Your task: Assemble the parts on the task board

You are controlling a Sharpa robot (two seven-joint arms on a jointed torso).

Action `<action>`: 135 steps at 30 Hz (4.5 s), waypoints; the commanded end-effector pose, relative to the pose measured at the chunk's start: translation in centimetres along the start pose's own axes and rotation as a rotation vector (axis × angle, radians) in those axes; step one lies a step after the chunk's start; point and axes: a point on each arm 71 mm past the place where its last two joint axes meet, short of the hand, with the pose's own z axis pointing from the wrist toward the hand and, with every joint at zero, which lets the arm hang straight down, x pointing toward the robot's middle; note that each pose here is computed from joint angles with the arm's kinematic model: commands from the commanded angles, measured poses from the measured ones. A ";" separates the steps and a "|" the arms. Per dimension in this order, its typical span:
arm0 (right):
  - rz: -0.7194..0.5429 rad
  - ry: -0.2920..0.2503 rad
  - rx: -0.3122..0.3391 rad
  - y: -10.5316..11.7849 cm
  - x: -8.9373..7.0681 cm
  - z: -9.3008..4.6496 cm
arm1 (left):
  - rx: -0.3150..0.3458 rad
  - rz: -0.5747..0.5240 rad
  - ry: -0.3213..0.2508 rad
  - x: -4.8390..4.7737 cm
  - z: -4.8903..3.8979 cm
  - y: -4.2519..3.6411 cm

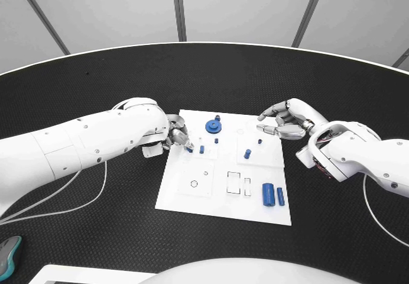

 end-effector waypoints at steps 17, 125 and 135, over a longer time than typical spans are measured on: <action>0.000 0.000 0.002 0.0 0.0 0.0 | -0.009 0.016 0.023 0.24 0.11 -0.16; -0.003 0.004 0.007 -0.2 -0.1 0.0 | 0.175 -0.303 -0.179 -1.57 -0.04 0.56; -0.002 0.003 0.006 -0.2 -0.1 0.0 | 0.486 -0.256 -0.319 -2.17 -0.37 -4.05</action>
